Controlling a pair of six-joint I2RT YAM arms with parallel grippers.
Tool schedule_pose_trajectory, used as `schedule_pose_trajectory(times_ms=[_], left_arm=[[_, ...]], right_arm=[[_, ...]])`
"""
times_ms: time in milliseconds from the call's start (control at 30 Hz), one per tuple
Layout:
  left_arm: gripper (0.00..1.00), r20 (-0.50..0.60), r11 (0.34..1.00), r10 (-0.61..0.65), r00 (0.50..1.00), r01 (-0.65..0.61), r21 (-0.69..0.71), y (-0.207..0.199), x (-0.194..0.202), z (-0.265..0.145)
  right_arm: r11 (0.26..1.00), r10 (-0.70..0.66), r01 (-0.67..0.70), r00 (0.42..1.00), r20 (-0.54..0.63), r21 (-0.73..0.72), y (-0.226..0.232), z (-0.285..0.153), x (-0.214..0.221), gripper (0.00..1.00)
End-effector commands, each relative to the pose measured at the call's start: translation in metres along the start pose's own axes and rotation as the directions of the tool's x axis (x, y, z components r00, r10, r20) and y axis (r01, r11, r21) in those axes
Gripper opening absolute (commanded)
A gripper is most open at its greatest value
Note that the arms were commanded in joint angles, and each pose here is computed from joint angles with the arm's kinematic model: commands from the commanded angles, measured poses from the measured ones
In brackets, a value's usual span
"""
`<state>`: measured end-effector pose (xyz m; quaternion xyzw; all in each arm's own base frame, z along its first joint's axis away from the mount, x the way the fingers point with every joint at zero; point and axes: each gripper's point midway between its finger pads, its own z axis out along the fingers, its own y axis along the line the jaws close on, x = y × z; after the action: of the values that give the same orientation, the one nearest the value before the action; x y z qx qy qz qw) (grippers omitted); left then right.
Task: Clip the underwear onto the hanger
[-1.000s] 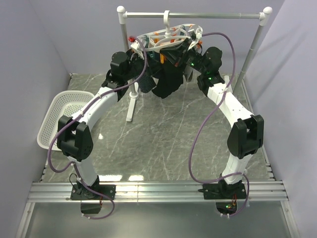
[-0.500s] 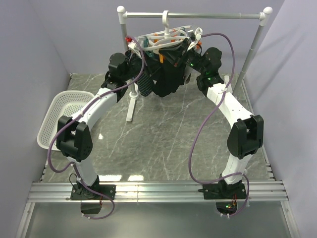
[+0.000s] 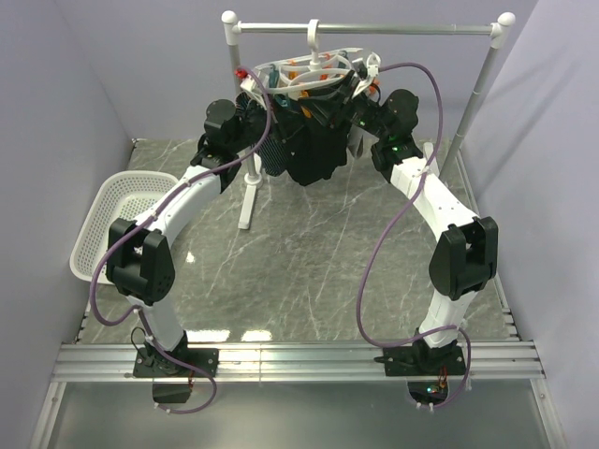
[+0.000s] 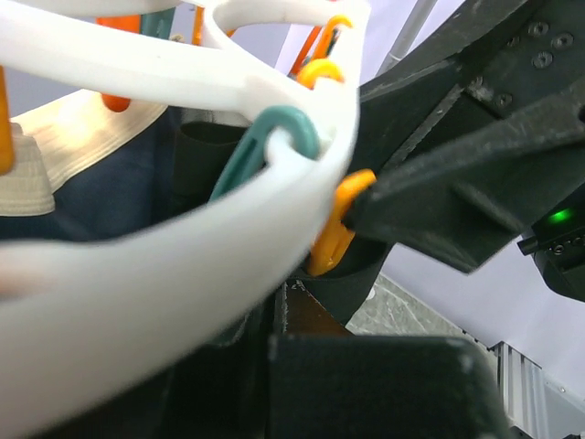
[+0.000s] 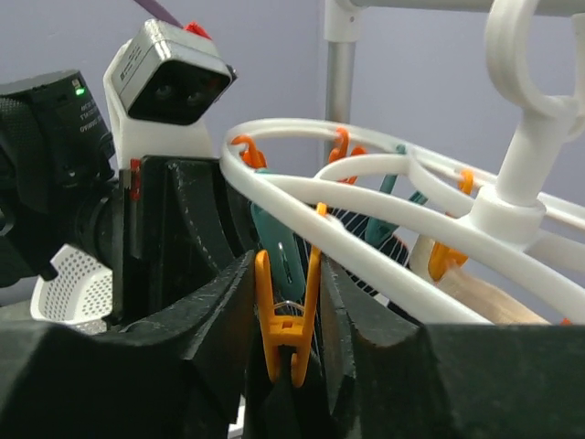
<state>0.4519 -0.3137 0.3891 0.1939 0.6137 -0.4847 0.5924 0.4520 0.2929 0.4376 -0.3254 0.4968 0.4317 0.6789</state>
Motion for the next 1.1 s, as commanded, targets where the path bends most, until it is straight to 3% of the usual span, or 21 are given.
schedule_pose_trajectory(times_ms=[0,133,233,333,433,667,800,1067], left_arm=[[0.0,0.229,0.987,0.13,0.965,-0.149,0.067,-0.046,-0.091,-0.017],[0.0,0.223,0.987,0.131,0.966,-0.149,0.062,-0.044,-0.09,-0.016],[0.0,0.221,0.987,0.131,0.966,-0.148,0.061,-0.042,-0.089,-0.014],[0.02,0.219,0.986,0.138,0.966,-0.154,0.06,-0.041,-0.088,-0.013],[0.03,0.211,0.986,0.141,0.967,-0.155,0.053,-0.038,-0.086,-0.012],[0.13,0.191,0.986,0.155,0.969,-0.163,0.028,-0.031,-0.076,-0.013],[0.27,0.174,0.985,0.168,0.97,-0.173,0.014,-0.029,-0.069,-0.016],[0.39,0.103,0.979,0.202,0.974,-0.202,-0.009,-0.026,-0.043,-0.023]], right_arm=[[0.999,0.02,-0.021,0.999,-0.047,-0.026,0.011,-0.008,0.006,0.41],[0.999,0.025,-0.026,0.999,-0.037,-0.024,0.012,-0.008,0.001,0.47],[0.999,0.036,-0.037,0.999,-0.029,-0.024,0.015,-0.009,-0.003,0.59],[0.998,0.056,-0.056,0.998,-0.017,-0.023,0.018,-0.01,-0.011,0.81],[0.997,0.077,-0.077,0.997,0.001,-0.017,0.02,-0.012,-0.018,0.86],[0.995,0.094,-0.093,0.995,0.035,-0.033,0.032,-0.018,-0.042,0.88],[0.994,0.106,-0.104,0.993,0.046,-0.045,0.039,-0.021,-0.054,0.89],[0.992,0.123,-0.123,0.992,0.029,-0.006,0.033,-0.02,-0.057,0.91]])
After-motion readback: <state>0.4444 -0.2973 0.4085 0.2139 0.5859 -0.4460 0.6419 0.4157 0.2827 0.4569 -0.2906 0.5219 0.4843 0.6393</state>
